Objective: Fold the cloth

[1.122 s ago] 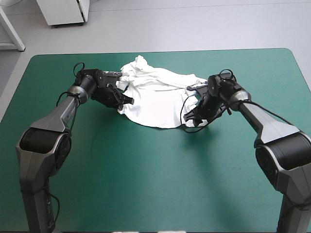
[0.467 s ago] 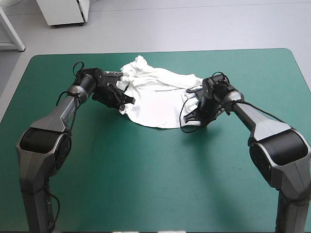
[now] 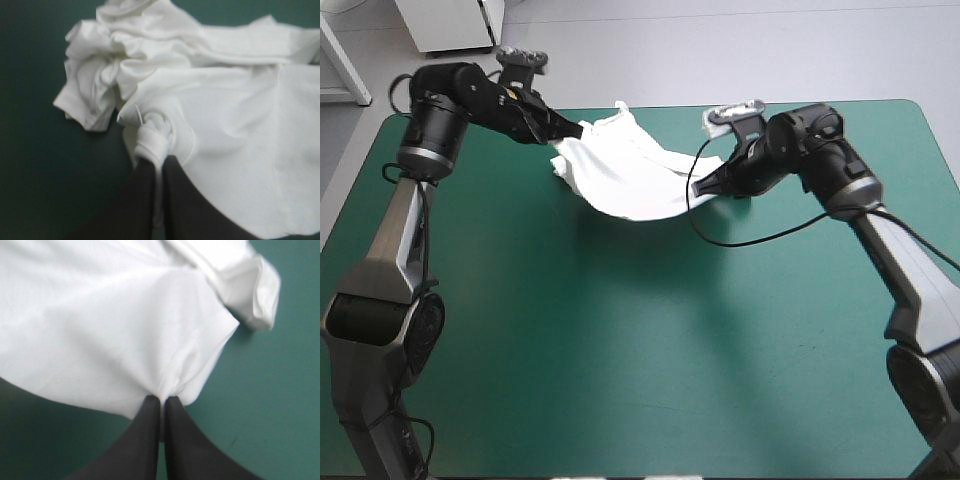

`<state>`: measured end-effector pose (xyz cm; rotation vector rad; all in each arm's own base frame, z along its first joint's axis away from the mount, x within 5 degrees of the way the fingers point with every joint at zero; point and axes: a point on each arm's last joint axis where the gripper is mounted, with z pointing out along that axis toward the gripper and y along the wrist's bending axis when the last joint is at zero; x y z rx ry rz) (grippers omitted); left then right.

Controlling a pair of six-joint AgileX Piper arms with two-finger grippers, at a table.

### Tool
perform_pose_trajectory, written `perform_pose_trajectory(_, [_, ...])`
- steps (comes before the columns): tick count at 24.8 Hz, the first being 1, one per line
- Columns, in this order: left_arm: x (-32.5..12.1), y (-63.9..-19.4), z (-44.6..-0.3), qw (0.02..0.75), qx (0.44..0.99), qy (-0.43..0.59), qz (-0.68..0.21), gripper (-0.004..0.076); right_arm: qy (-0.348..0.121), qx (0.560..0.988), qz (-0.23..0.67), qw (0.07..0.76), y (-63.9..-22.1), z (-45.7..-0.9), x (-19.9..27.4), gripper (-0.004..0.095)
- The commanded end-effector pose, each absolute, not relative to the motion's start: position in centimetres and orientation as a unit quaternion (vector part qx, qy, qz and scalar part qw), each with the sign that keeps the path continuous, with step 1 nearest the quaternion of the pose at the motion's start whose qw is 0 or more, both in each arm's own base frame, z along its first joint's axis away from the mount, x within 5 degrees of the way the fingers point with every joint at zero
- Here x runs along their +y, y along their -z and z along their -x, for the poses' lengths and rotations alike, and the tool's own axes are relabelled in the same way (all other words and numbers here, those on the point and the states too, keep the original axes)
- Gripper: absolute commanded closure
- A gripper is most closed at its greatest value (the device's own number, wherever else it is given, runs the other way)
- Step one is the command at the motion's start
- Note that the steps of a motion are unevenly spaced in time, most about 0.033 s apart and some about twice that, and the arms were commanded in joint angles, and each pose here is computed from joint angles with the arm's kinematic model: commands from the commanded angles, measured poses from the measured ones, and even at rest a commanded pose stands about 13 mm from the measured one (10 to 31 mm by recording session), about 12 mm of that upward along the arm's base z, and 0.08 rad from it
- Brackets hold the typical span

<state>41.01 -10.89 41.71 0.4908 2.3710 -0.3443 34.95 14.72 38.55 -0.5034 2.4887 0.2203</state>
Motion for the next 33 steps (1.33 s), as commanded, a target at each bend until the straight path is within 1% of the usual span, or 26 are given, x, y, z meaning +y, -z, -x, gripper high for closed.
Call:
perform_pose_trajectory(1, [-10.4,-49.9,-35.7,0.435,0.863,0.156,-0.202,0.0733,-0.092,0.883,0.184,0.422,-47.3,-30.8,12.7,0.0927])
perform_pose_trajectory(3, [-10.2,-52.7,-33.6,0.475,0.838,0.170,-0.208,0.0733,-0.100,0.855,0.179,0.476,-50.9,-28.4,11.8,0.0927])
perform_pose_trajectory(8, [-9.5,-58.4,-28.0,0.562,0.772,0.194,-0.224,0.0733,-0.115,0.778,0.171,0.593,-58.4,-22.4,9.3,0.0927])
perform_pose_trajectory(11, [-9.0,-61.4,-24.1,0.612,0.725,0.206,-0.240,0.0733,-0.114,0.732,0.178,0.648,-61.5,-18.9,7.9,0.0927])
perform_pose_trajectory(14, [-8.7,-63.9,-19.9,0.661,0.665,0.214,-0.273,0.0733,-0.123,0.684,0.186,0.695,-64.0,-15.6,6.9,0.0927])
perform_pose_trajectory(17, [-8.2,-66.3,-15.7,0.718,0.591,0.229,-0.287,0.0733,-0.131,0.624,0.191,0.746,-66.3,-12.3,5.8,0.0926])
perform_pose_trajectory(20, [-7.3,-68.7,-11.1,0.782,0.504,0.234,-0.283,0.0733,-0.141,0.552,0.198,0.797,-68.3,-9.5,5.1,0.0927])
perform_pose_trajectory(21, [-7.0,-69.3,-9.7,0.801,0.475,0.234,-0.280,0.0733,-0.147,0.525,0.200,0.814,-69.0,-8.6,4.9,0.0927])
perform_pose_trajectory(22, [-6.4,-70.3,-7.4,0.829,0.428,0.234,-0.273,0.0733,-0.156,0.480,0.199,0.840,-69.9,-7.1,4.5,0.0927])
perform_pose_trajectory(23, [-6.1,-70.7,-6.3,0.844,0.404,0.231,-0.268,0.0733,-0.158,0.460,0.196,0.852,-70.3,-6.4,4.3,0.0927])
perform_pose_trajectory(24, [-5.6,-71.4,-4.6,0.863,0.366,0.231,-0.261,0.0733,-0.158,0.434,0.190,0.866,-70.9,-5.5,3.9,0.0927])
perform_pose_trajectory(26, [-5.2,-71.9,-3.2,0.879,0.329,0.237,-0.252,0.0733,-0.160,0.421,0.188,0.873,-71.1,-5.1,3.8,0.0927])
perform_pose_trajectory(27, [-5.2,-72.0,-3.0,0.880,0.323,0.240,-0.252,0.0733,-0.157,0.420,0.190,0.874,-71.1,-5.1,3.8,0.0927])
perform_pose_trajectory(30, [-5.6,-71.9,-3.8,0.873,0.325,0.258,-0.256,0.0733,-0.155,0.423,0.192,0.872,-71.0,-5.9,4.1,0.0927])
perform_pose_trajectory(32, [-5.8,-71.9,-5.2,0.871,0.330,0.265,-0.250,0.0733,-0.152,0.430,0.192,0.869,-70.9,-6.8,4.5,0.0927])
perform_pose_trajectory(33, [-6.2,-71.7,-6.9,0.866,0.343,0.267,-0.248,0.0733,-0.152,0.437,0.194,0.865,-70.8,-7.8,4.8,0.0927])
